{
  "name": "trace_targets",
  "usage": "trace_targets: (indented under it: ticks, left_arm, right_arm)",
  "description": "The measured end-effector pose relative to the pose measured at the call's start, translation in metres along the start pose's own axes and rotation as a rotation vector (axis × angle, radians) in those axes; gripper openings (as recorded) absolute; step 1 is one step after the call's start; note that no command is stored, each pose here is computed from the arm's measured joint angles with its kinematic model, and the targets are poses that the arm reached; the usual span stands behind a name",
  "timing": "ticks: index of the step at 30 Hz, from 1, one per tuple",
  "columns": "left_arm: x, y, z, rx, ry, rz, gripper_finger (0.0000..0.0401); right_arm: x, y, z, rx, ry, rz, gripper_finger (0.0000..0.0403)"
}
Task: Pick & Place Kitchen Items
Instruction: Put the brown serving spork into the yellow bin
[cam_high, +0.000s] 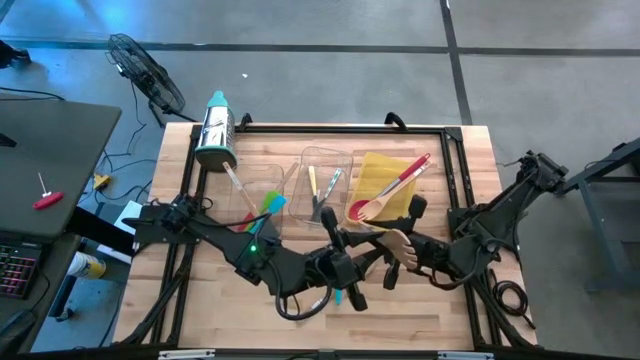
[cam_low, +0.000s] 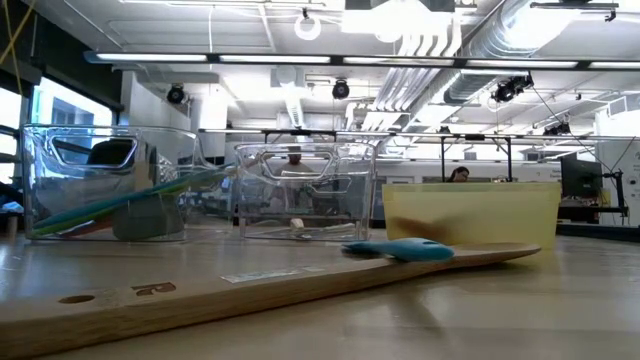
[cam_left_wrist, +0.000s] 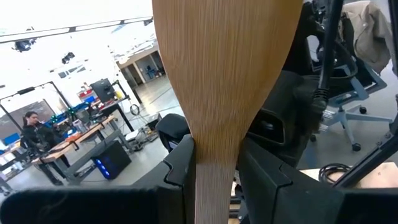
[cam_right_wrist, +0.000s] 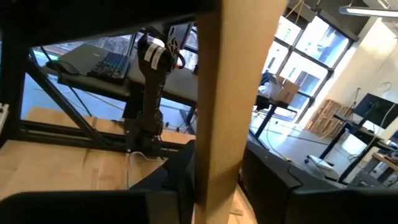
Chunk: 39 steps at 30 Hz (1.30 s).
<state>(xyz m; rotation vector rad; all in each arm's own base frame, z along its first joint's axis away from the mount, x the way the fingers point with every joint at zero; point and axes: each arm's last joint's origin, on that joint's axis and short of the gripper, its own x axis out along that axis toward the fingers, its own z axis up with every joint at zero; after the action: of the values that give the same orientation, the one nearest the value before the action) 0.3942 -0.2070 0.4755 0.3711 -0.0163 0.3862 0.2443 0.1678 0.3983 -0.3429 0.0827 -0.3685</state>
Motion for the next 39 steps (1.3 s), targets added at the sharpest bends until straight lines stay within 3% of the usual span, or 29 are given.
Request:
trace_targets:
  ticks: [8,35,39]
  left_arm:
    - [-0.0003,-0.0005,-0.0009,0.007,0.010,0.003,0.0086]
    - [-0.0005,-0.0019,-0.0034,0.026,0.028,-0.005,0.0086]
    - [-0.0006,-0.0025,-0.0028,0.015,0.018,-0.018,0.0150]
  right_arm:
    - [0.0000,0.0004,-0.0016,-0.017,0.011,-0.002,0.0067]
    - [-0.0005,0.0000,-0.0075,-0.101,0.062,-0.048,0.0064]
    - [-0.0005,0.0002,-0.0084,-0.117,0.066,-0.045,0.0064]
